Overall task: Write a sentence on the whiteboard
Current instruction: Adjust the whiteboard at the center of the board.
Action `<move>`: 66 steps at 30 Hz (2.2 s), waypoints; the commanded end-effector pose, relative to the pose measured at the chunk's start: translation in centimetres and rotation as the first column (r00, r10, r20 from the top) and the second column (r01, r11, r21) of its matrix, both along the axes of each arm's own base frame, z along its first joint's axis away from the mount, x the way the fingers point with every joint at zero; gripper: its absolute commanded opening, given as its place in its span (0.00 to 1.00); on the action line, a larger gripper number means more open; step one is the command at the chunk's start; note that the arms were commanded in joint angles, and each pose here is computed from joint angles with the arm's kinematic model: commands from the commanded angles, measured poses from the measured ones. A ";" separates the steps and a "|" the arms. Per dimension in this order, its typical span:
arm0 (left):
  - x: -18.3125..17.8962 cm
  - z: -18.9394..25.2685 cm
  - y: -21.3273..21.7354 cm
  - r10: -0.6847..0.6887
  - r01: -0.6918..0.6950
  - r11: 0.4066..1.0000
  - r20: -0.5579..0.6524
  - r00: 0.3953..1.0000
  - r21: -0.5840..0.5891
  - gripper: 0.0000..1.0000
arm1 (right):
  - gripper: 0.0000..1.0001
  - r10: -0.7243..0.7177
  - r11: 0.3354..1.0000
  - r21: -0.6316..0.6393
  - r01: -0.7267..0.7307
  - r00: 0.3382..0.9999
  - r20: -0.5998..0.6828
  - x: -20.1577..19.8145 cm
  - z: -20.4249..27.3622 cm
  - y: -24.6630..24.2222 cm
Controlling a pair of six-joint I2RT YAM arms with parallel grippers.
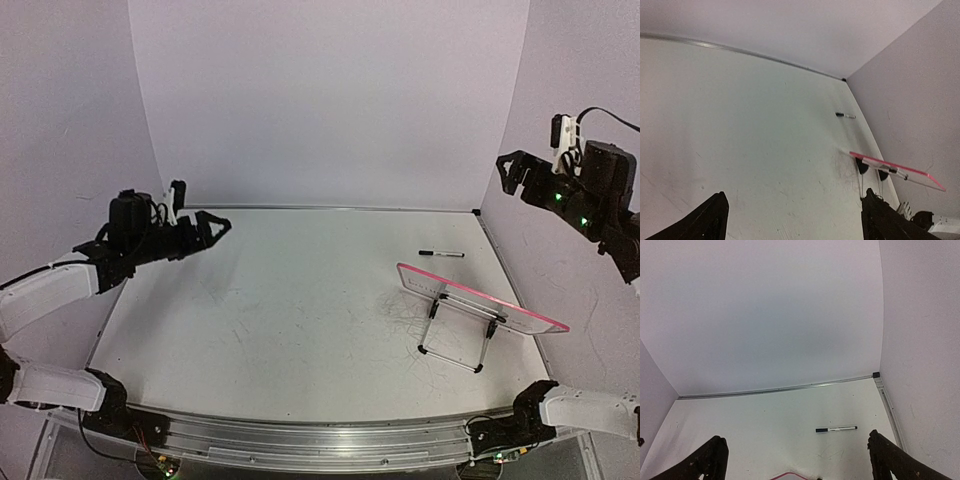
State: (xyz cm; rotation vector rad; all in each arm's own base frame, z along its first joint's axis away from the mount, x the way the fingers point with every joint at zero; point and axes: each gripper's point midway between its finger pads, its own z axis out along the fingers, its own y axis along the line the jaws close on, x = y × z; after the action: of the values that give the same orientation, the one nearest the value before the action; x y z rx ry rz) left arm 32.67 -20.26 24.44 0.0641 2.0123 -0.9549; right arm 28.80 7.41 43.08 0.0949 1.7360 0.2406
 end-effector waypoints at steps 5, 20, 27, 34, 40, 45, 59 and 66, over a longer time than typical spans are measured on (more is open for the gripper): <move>-8.7 -3.9 -9.6 -0.162 0.164 0.986 0.086 0.983 -0.020 0.91 | 0.98 0.075 0.997 0.029 -0.076 0.996 0.042 0.2 0.7 1.4; -16.5 -9.7 -28.1 -0.445 0.426 0.895 0.237 0.863 0.131 0.88 | 0.98 0.085 0.995 0.053 -0.086 0.996 0.028 -1.1 0.5 1.1; -15.1 -11.0 -32.6 -0.342 0.320 0.939 0.259 0.903 0.123 0.86 | 0.98 0.092 0.994 0.052 -0.092 0.996 -0.008 -1.5 -0.1 1.1; -15.3 -6.1 -33.7 -0.380 0.378 0.923 0.338 0.861 0.074 0.89 | 0.98 0.298 0.947 -0.080 -0.312 0.943 -0.150 -1.2 -4.5 4.9; -16.1 -5.2 -31.6 -0.404 0.415 0.909 0.307 0.861 0.033 0.91 | 0.94 0.455 0.822 -0.194 -0.536 0.822 -0.343 -1.9 -9.5 8.2; -15.4 -3.6 -28.6 -0.377 0.401 0.915 0.273 0.885 -0.037 0.94 | 0.91 0.449 0.728 -0.277 -0.627 0.742 -0.498 -2.8 -13.9 10.6; -11.5 -0.5 -23.3 -0.275 0.316 0.942 0.278 0.920 -0.115 0.97 | 0.65 0.316 0.600 -0.412 -0.685 0.677 -0.665 -3.6 -18.9 14.3; -11.3 -1.0 -23.3 -0.281 0.319 0.942 0.274 0.920 -0.103 0.98 | 0.43 0.226 0.619 -0.461 -0.636 0.706 -0.671 -2.7 -19.6 14.3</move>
State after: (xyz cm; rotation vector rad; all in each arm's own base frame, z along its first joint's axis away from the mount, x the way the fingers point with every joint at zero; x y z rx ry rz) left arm 21.47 -43.63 21.55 0.4188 1.7690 -1.1761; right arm 24.96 21.94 22.08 -1.0168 2.3367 -0.0005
